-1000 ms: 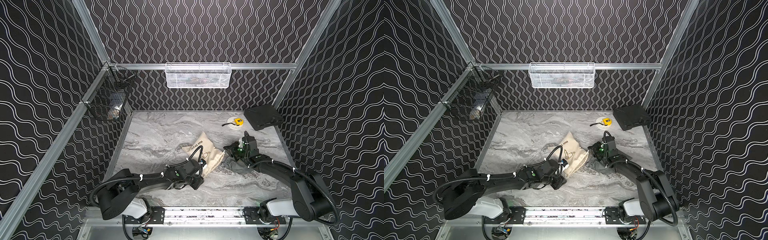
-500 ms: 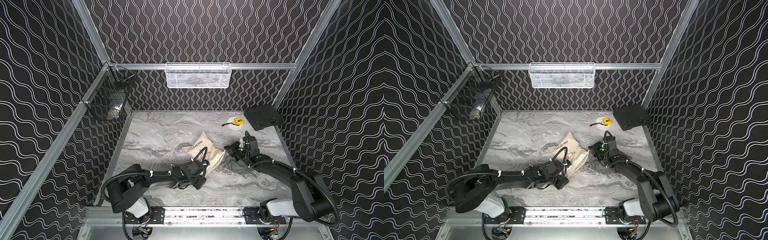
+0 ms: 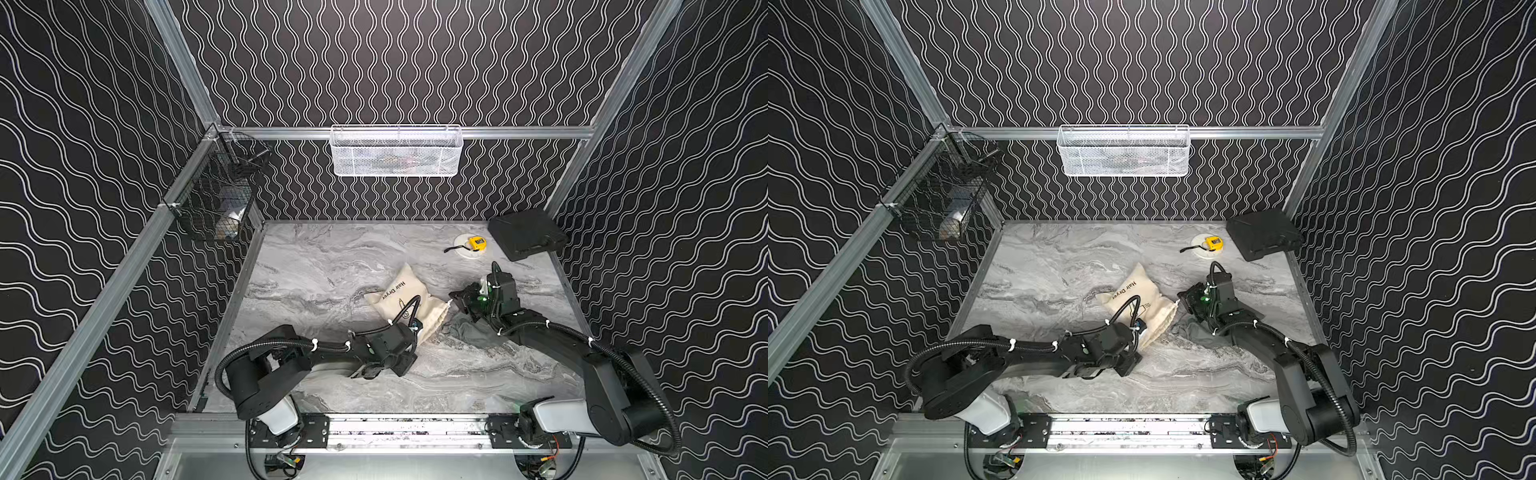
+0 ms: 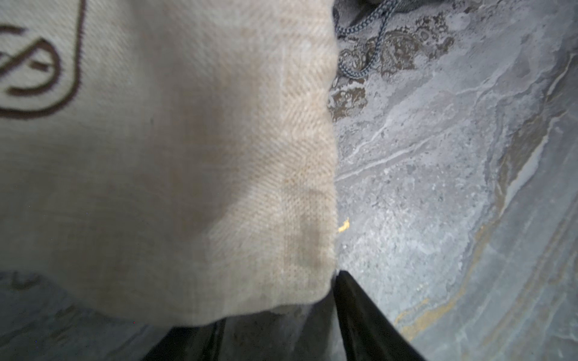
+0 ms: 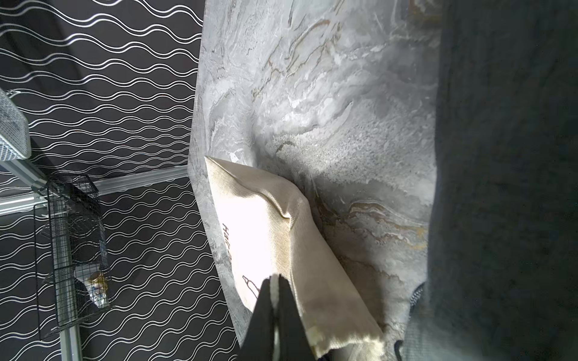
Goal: Pack away hair dryers
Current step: Pull the drawstrings on both sides of the drawstring bag.
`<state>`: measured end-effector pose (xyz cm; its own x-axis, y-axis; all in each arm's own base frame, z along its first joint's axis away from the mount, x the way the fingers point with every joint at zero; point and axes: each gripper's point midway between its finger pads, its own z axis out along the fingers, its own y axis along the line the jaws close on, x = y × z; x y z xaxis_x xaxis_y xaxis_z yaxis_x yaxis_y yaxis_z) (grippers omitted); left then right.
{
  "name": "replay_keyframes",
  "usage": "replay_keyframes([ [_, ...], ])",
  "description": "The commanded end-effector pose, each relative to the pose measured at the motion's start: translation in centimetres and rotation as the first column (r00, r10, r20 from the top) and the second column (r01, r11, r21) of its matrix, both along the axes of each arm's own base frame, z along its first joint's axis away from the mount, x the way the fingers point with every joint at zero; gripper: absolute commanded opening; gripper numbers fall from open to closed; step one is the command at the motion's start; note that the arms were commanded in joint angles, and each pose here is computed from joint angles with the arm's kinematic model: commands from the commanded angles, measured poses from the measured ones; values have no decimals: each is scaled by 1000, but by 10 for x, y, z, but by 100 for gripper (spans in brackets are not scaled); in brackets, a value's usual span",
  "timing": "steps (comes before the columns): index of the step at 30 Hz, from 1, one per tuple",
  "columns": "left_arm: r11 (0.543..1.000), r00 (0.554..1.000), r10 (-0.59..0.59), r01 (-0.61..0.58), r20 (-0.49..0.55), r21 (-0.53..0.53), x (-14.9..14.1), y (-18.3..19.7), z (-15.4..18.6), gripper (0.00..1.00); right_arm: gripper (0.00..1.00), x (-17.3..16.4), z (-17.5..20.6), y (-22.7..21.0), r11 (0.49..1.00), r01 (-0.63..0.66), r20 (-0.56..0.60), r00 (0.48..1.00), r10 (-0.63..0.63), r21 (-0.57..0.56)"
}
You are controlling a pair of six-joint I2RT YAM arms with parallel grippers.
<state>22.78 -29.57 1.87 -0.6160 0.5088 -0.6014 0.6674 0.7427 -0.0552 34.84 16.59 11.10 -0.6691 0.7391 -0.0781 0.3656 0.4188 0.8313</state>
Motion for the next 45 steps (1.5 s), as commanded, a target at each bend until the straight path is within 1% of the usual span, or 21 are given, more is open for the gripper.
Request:
replay_keyframes([
  [1,1000,1000,-12,12,14,13,1,0,-2,53,0,0,2,-1,1000,5,1,1000,-5,2],
  [3,1000,1000,-11,11,16,9,1,0,-3,45,0,0,3,-2,1000,7,2,1000,-7,3],
  [7,1000,1000,-9,9,19,1,0,1,-2,33,0,0,3,-3,1000,10,0,1000,-10,4],
  [11,1000,1000,-2,2,27,-14,1,1,3,16,0,0,3,-4,1000,12,1,1000,-12,10],
  [15,999,999,0,2,37,-47,0,-1,11,1,0,0,4,-5,1000,14,1,1000,-14,11],
  [16,998,999,-3,5,38,-55,0,-2,14,0,0,1,4,-6,1000,16,0,1000,-16,11],
  [25,993,998,10,-2,66,-120,-3,1,36,0,0,2,8,-9,1000,18,8,1000,-18,11],
  [30,991,992,41,-24,121,-134,0,11,60,0,0,6,14,-13,1000,19,20,1000,-19,6],
  [34,987,981,84,-59,175,-147,8,22,82,0,0,8,18,-19,1000,27,32,999,-27,6],
  [37,982,975,117,-86,190,-168,14,32,96,0,0,8,21,-25,999,39,37,999,-39,5],
  [42,968,965,195,-160,178,-196,28,56,107,0,0,7,22,-39,998,70,38,997,-70,4],
  [45,942,949,271,-226,164,-247,39,74,117,0,0,6,22,-45,996,84,38,996,-85,10],
])
